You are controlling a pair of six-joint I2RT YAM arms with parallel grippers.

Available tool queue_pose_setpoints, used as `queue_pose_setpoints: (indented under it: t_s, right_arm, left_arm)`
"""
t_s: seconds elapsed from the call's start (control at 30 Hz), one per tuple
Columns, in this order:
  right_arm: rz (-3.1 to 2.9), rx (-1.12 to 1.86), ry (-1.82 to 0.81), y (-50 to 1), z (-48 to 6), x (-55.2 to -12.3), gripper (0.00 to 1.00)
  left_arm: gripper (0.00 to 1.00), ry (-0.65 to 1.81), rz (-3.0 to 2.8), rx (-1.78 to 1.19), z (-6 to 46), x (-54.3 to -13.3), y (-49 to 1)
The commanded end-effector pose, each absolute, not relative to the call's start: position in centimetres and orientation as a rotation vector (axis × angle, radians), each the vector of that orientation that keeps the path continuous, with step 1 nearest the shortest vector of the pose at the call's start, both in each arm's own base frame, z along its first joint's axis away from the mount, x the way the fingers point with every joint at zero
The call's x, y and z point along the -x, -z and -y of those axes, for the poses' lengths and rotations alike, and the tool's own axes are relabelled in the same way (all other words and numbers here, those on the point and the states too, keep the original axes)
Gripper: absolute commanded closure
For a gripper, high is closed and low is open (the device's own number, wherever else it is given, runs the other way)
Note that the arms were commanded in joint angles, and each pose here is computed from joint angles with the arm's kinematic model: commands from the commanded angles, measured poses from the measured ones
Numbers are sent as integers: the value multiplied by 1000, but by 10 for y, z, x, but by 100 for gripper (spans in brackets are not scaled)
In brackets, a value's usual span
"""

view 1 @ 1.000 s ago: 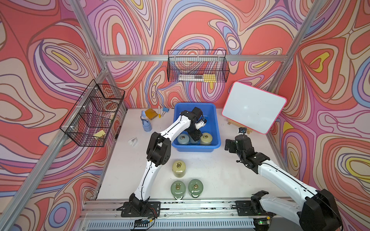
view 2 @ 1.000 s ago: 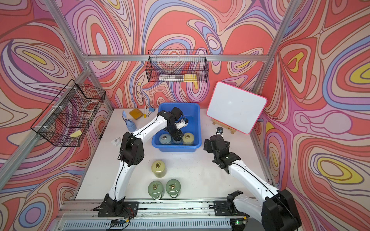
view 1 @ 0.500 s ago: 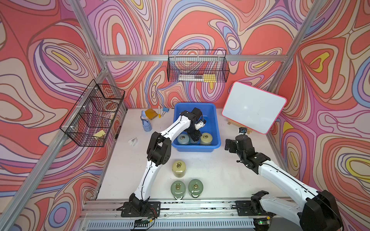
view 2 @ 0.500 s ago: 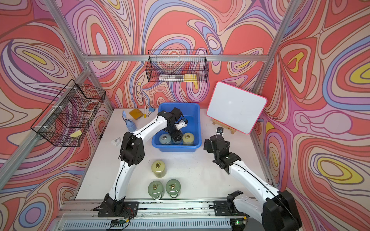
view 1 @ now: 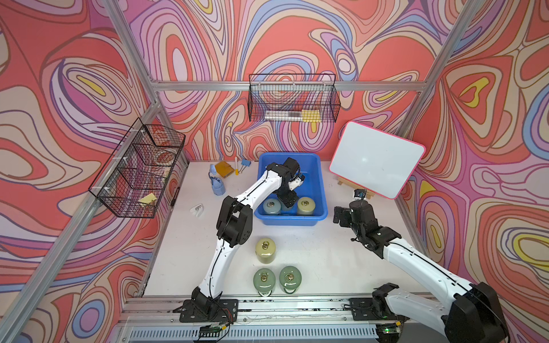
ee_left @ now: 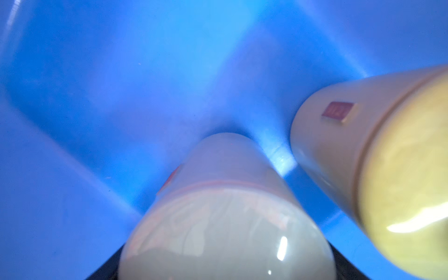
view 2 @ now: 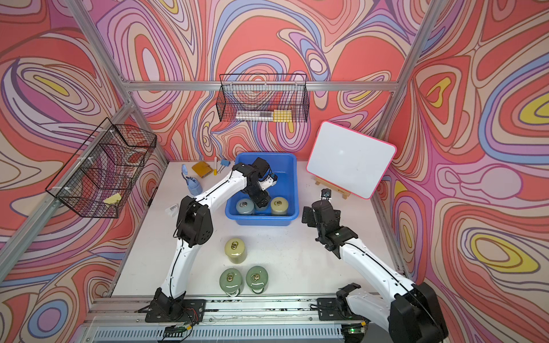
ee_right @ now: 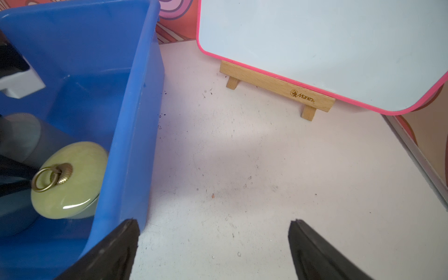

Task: Take the tea canister out of the basket
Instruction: Pick up the tea canister from the basket, then place the tea canister at the center of the board.

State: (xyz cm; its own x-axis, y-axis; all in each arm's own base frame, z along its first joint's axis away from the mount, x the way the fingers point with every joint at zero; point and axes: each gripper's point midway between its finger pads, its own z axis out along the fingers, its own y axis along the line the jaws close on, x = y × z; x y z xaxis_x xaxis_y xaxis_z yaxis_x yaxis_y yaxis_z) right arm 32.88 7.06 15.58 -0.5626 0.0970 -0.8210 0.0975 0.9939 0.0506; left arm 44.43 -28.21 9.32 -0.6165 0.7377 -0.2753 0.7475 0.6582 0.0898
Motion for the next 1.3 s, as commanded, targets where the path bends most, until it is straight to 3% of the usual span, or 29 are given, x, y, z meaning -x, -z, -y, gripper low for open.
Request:
queue_pose_setpoints:
  t_s: [0.0,0.77,1.27]
  right_arm:
    - [-2163,-141,-5,-156,-69,-328,2]
    - [-2155,-146,1,-158,-67,-327,2]
    - [-2141,-160,15,-161,-64,-326,2]
  left_arm:
    - [56,51,-2471,-1090,280,-453,-165]
    - [60,113,-2433,-1037,279,-387,-253]
    - [60,132,-2402,-1060,293,-317,-266]
